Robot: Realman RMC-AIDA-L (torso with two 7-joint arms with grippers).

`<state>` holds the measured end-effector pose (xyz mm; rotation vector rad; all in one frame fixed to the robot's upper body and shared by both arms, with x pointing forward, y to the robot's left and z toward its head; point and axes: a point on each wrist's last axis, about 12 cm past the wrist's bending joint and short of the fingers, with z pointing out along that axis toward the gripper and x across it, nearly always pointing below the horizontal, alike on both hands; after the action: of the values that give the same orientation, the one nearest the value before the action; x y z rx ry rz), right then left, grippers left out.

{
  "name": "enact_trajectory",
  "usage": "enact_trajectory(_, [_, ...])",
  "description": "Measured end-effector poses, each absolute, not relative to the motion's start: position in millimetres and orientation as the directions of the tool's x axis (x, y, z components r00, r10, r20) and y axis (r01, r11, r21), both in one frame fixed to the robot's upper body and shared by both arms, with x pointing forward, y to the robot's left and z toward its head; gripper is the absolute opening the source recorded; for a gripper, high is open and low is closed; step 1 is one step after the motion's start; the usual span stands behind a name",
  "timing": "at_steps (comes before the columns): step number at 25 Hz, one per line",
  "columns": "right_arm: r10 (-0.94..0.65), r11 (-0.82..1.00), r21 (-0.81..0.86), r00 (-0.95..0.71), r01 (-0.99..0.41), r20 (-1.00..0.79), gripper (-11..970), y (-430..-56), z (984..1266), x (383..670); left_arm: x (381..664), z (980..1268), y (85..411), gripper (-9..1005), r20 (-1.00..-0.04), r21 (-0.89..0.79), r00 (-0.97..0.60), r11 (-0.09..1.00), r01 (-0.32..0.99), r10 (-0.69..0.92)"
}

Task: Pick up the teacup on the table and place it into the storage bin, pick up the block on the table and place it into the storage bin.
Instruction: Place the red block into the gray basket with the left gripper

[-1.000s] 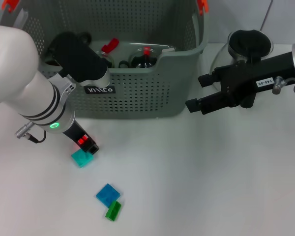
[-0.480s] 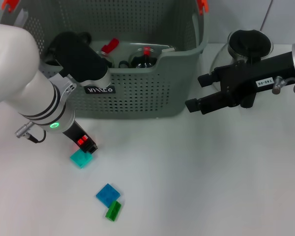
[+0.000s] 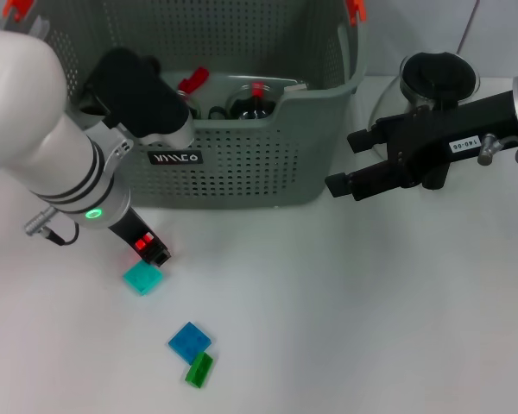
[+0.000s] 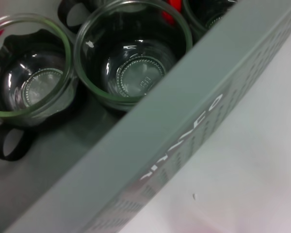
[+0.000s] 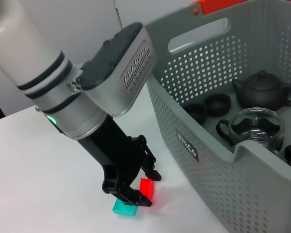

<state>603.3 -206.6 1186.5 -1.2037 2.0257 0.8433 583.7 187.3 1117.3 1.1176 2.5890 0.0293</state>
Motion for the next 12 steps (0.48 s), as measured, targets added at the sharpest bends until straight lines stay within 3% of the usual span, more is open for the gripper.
enact_trajectory(7, [-0.502, 0.375, 0.206, -0.385, -0.904, -0.774, 928, -206.8, 1186.5, 603.0, 580.9, 1135.7, 193.7, 471, -0.289, 0.106, -0.647, 0.695, 0.711, 0.706])
enact_trajectory(12, [-0.501, 0.375, 0.208, -0.386, -0.903, -0.774, 927, -209.8, 1187.9, 602.9, 571.9, 1160.9, 200.7, 472, -0.343, -0.02, -0.642, 0.678, 0.735, 0.686])
